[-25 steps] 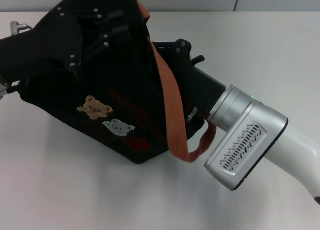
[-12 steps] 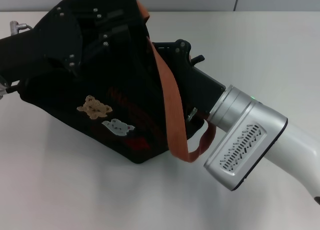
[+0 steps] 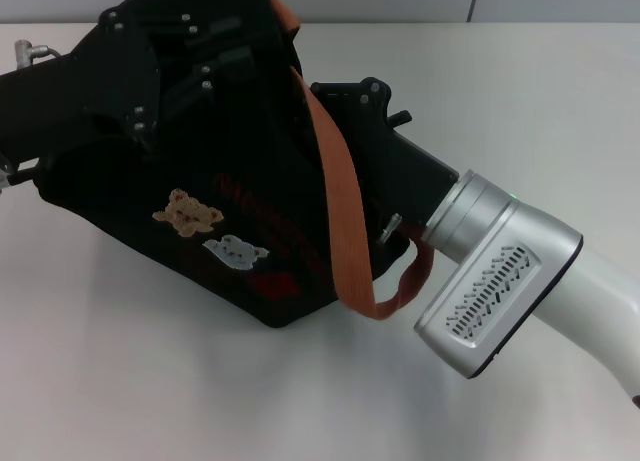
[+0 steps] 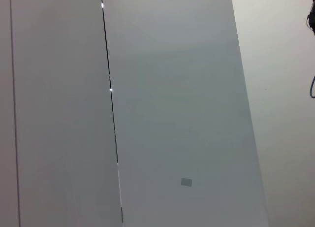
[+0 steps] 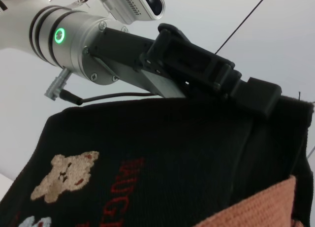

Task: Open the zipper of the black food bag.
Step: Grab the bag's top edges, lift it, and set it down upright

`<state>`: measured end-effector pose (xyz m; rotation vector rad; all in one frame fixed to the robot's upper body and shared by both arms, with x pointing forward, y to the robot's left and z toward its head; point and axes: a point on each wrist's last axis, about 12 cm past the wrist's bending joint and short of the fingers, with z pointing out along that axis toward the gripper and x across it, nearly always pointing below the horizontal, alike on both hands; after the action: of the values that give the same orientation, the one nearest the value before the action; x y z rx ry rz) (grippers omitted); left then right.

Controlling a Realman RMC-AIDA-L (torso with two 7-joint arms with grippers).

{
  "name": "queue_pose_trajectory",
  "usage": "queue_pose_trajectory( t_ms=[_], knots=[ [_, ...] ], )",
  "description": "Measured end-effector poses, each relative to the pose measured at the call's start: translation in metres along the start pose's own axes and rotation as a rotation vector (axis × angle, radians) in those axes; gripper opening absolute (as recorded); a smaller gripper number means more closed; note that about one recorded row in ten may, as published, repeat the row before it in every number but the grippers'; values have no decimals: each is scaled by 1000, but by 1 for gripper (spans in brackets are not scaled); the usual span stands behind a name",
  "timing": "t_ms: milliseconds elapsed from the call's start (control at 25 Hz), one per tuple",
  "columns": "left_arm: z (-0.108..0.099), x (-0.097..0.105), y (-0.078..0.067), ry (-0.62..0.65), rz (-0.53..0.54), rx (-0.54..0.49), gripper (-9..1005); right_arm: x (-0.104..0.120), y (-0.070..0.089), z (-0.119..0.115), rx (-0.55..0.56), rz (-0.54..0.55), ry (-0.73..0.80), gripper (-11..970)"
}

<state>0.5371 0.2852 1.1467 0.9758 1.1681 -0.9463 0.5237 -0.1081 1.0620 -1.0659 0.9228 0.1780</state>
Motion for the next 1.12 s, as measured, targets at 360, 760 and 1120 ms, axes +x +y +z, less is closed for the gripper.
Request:
queue_pose_trajectory(
  t_ms=[360,760,1120],
  knots=[
    [-2,-1,1,-2,3,-11,189,4,-2,-6,20,0,19,-2],
    [-3,0,1,-3,1,-16,189,7,-3,-10,32,-2,35,-2],
    [-4,1,0,-6,-3,-19,189,10,-4,-16,61,9,59,-2]
  ],
)
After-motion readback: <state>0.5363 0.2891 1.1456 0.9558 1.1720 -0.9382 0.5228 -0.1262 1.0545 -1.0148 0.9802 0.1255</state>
